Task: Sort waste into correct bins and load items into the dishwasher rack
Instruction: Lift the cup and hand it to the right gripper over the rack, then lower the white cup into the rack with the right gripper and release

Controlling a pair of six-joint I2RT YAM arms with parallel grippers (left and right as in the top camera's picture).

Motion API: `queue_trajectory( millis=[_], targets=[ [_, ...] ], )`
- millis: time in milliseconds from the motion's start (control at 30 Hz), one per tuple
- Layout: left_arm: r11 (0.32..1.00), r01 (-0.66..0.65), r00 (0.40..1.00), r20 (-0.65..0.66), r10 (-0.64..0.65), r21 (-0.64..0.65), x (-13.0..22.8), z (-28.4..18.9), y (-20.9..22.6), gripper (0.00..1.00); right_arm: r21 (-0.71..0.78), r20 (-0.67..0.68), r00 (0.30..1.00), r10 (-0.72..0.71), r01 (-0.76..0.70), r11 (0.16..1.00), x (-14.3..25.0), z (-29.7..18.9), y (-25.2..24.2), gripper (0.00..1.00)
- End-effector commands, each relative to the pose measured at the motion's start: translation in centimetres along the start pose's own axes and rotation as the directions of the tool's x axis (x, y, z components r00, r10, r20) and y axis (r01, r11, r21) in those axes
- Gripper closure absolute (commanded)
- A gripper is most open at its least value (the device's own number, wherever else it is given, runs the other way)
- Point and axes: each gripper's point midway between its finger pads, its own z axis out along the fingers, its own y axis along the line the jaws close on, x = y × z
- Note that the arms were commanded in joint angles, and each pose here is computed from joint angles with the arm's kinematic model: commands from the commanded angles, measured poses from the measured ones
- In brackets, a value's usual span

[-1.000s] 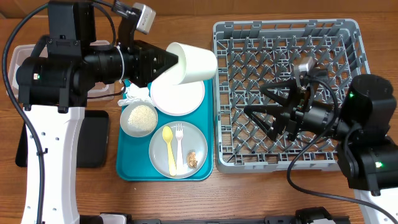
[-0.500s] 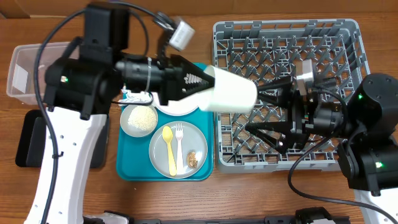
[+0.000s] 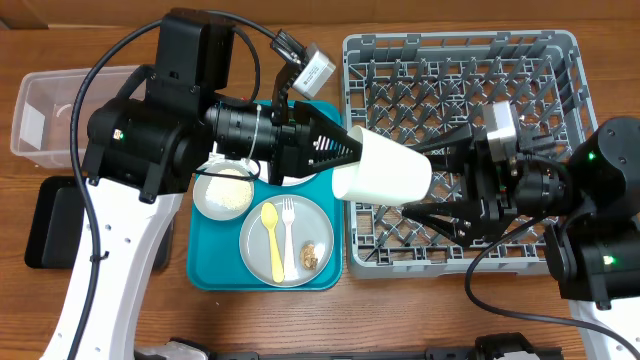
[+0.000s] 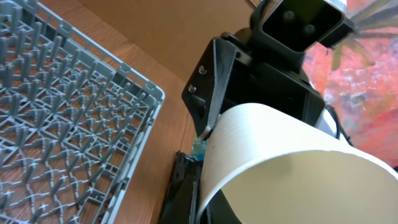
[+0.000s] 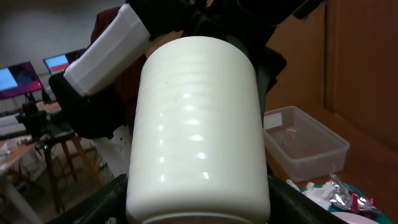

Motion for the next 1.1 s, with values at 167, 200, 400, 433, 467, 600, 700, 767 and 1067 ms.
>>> queue_trajectory(
  millis=[167,200,400,433,467,600,700,767,1067],
  targets=[
    [0.997,-0.029,1.0,-0.004,0.029,-0.065,-0.1,0.2,1.0,0.9,-0.078,-0.006,1.0,-0.028,0.028,0.997,-0.7,0.0,2.1,0.43],
    [0.997,-0.03,1.0,-0.004,0.029,-0.066,-0.1,0.2,1.0,0.78,-0.071,-0.005,1.0,-0.018,0.018,0.997,-0.7,0.0,2.0,0.44],
    [0.986,0.016,1.0,-0.001,-0.016,-0.167,0.0,-0.2,2.7,0.14,0.118,0.049,0.989,0.137,-0.142,0.983,-1.4,-0.1,-1.4,0.49],
    [0.983,0.021,1.0,0.0,-0.021,-0.184,0.0,-0.4,3.0,0.08,0.148,0.062,0.985,0.16,-0.168,0.975,-1.4,-0.1,-1.9,0.5],
    [0.979,0.028,1.0,0.002,-0.029,-0.204,0.1,-0.6,3.4,0.07,0.174,0.073,0.982,0.177,-0.187,0.967,-1.4,-0.2,-2.4,0.5],
    [0.941,0.068,0.998,0.023,-0.064,-0.332,0.3,-2.3,5.5,0.03,0.276,0.101,0.961,0.259,-0.277,0.92,-0.5,-0.7,-4.4,0.5],
    [0.886,0.111,0.994,0.069,-0.089,-0.45,0.3,-4.7,7.4,0.02,0.37,0.121,0.938,0.326,-0.347,0.862,0.8,-1.3,-6.1,0.5],
    [0.839,0.15,0.988,0.119,-0.102,-0.523,0.1,-6.8,8.5,0.02,0.444,0.138,0.918,0.372,-0.393,0.805,1.9,-1.9,-7.3,0.5],
    [0.674,0.302,0.943,0.316,-0.107,-0.674,0.0,-14.3,9.5,0.01,0.869,0.242,0.804,0.543,-0.429,0.247,10.5,-10.0,-11.8,0.5]
  ],
)
